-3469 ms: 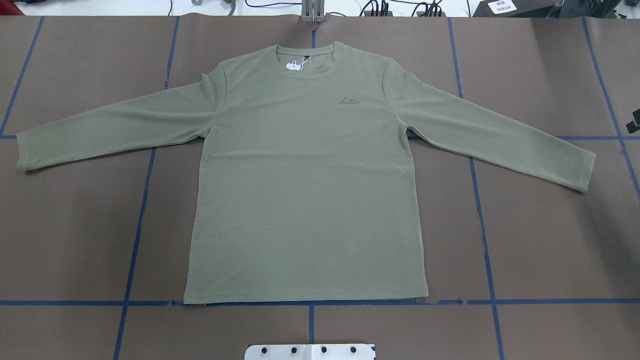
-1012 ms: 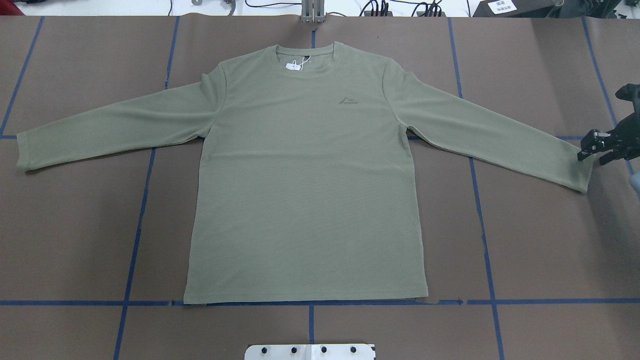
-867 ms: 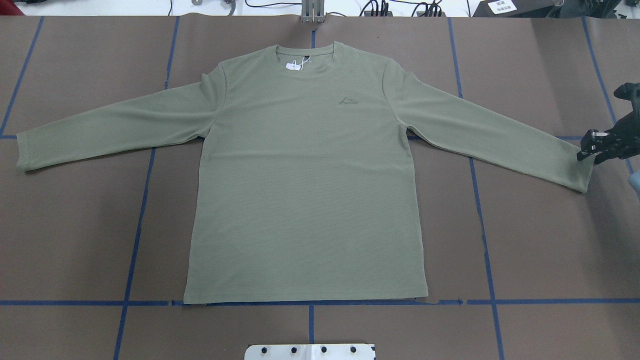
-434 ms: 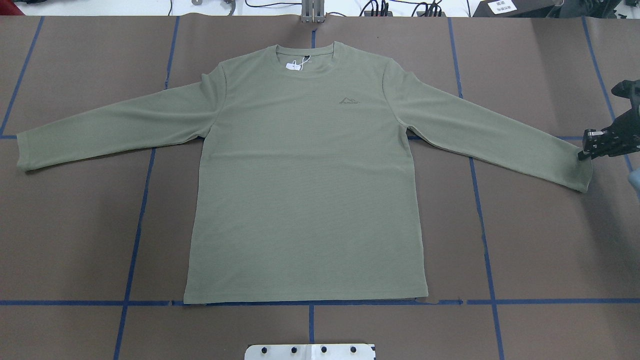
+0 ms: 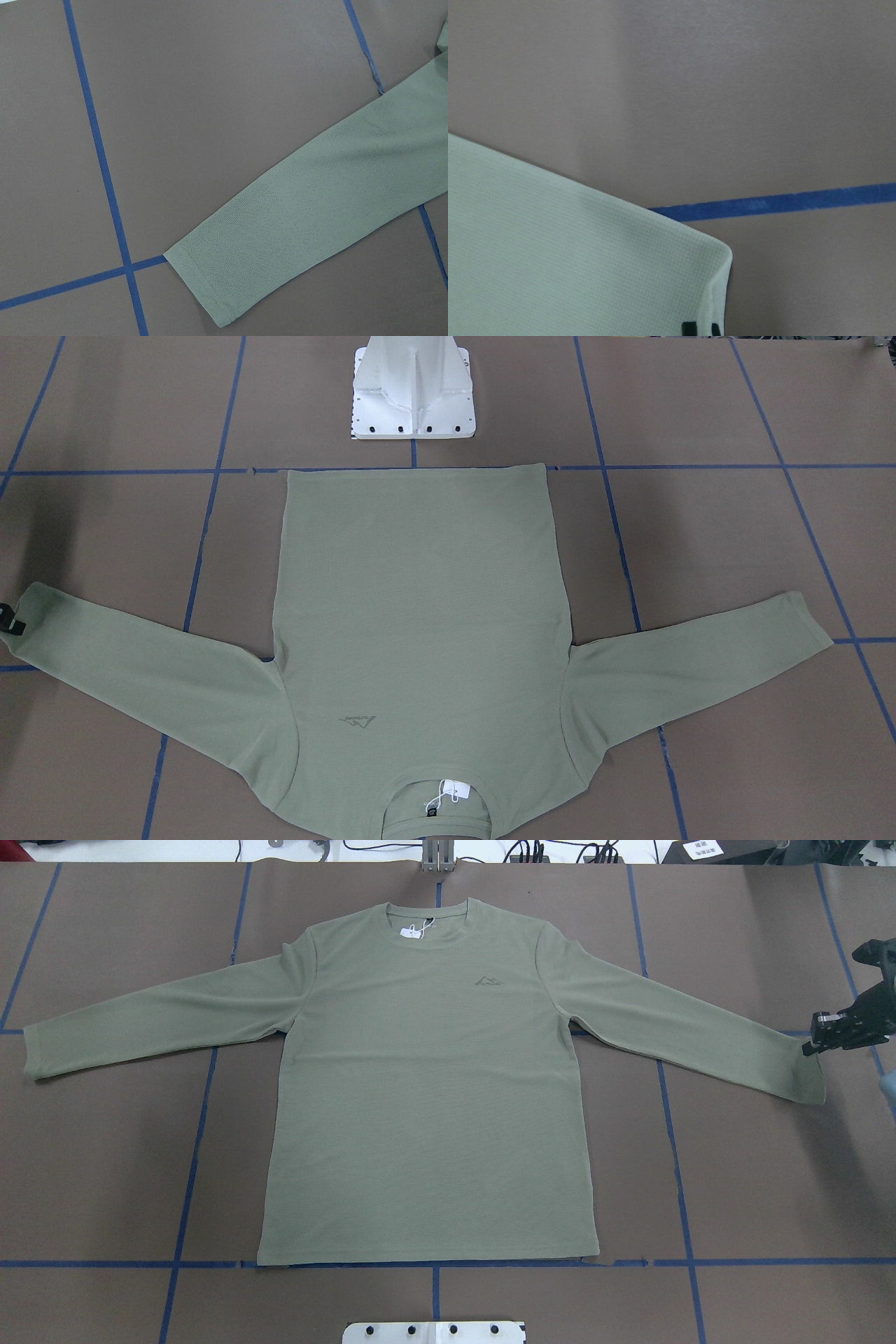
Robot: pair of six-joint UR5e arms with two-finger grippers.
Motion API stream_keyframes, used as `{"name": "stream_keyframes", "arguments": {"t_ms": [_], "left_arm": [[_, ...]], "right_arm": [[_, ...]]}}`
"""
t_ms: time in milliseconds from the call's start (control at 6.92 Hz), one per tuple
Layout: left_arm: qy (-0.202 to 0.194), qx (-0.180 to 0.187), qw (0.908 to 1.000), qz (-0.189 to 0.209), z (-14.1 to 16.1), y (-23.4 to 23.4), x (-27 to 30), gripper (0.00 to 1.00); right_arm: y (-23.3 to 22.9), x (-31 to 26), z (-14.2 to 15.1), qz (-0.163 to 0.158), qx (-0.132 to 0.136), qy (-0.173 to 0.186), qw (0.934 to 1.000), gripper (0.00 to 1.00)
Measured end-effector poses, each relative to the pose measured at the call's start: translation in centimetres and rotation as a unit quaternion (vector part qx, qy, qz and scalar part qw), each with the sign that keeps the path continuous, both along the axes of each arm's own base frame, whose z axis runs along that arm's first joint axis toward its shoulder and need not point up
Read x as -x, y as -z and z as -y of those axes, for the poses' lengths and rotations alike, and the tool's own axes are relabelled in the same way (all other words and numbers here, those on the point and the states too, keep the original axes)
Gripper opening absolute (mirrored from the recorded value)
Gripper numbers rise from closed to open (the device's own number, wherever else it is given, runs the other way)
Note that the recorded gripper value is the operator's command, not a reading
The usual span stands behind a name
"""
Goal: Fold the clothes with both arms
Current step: 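Move the right gripper down to the sleeve cuff nearest it and grasp it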
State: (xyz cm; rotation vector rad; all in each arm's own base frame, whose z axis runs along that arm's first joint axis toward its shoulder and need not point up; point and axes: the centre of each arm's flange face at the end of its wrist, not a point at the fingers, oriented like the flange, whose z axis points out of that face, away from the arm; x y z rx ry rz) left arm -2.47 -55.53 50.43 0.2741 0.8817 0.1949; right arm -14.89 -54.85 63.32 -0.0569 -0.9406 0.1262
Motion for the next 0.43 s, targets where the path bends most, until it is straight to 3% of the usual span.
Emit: {"name": "stream_keyframes", "arguments": {"t_ms": [434], "left_arm": [[-0.001,-0.002,1.0000,-0.003,-0.1,0.2,0.0,1.00]], "right_arm": [[12.6,5.6,2.4,0.055,0.030,-0.050,0.9968,0.00]]}}
